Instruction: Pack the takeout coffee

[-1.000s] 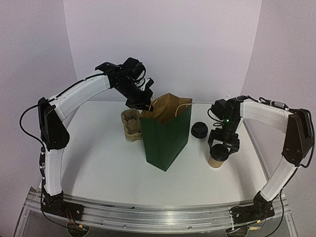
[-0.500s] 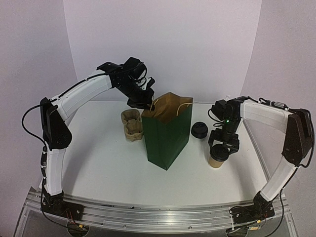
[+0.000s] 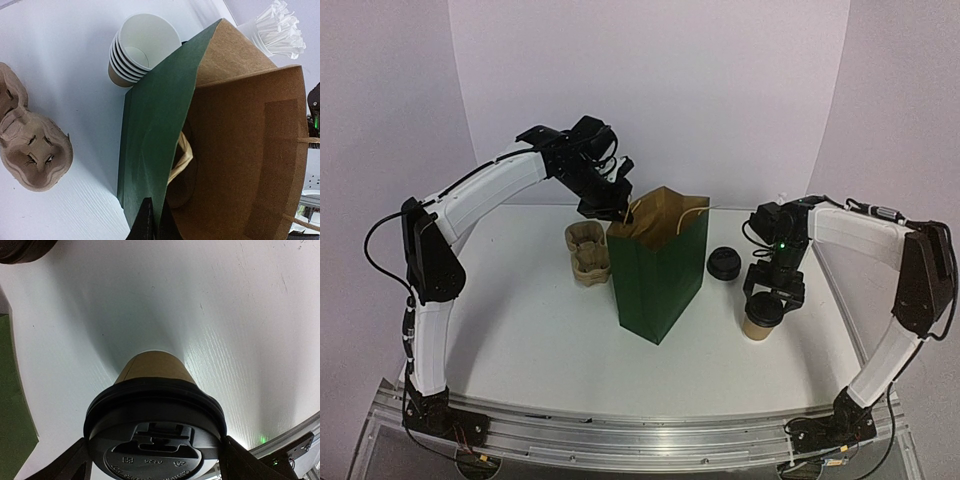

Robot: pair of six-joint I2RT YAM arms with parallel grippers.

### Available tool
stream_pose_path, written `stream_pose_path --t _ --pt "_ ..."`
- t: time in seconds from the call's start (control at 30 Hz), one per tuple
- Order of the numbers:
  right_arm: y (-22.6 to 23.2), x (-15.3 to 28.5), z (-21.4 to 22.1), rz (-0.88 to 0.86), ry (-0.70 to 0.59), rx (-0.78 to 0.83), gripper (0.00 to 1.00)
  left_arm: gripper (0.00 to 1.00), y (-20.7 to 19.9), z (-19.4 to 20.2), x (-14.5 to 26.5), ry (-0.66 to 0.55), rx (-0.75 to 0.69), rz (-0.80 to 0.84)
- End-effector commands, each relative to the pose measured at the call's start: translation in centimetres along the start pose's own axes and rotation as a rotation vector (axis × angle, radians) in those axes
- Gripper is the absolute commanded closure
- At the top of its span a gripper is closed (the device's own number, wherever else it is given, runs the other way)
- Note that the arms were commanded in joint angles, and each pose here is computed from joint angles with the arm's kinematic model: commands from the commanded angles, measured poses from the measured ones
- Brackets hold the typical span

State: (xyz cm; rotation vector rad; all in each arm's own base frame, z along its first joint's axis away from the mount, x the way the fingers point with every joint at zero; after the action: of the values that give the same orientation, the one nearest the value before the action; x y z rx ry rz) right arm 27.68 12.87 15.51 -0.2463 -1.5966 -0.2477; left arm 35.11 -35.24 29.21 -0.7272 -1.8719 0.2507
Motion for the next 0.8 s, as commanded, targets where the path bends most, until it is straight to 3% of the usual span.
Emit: stream_pose_path --t 0.0,0.77 --pt "-0.38 -0.04 0.35 -0.015 0.002 -0.005 0.15 1.0 -0.7 -0.59 0.69 -0.029 -0.035 0.016" --pt "-0.11 0.03 0.72 -0.059 0.017 0.019 0.13 1.0 -0.55 -0.47 0.52 -0.028 -0.035 0.013"
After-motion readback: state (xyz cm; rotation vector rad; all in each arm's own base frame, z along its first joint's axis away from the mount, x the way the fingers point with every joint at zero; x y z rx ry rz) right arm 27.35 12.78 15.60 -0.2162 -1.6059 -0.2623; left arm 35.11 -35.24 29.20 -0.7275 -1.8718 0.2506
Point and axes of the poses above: each gripper's point midway between its finger pads, its own x axis back along the fingers, its own y axis along the line the jaws close on, z = x × y, the point moved 6 cm from there along x, back along the fingers, and after that the axes turned 6 degrees about x, right-handed, at the moved point
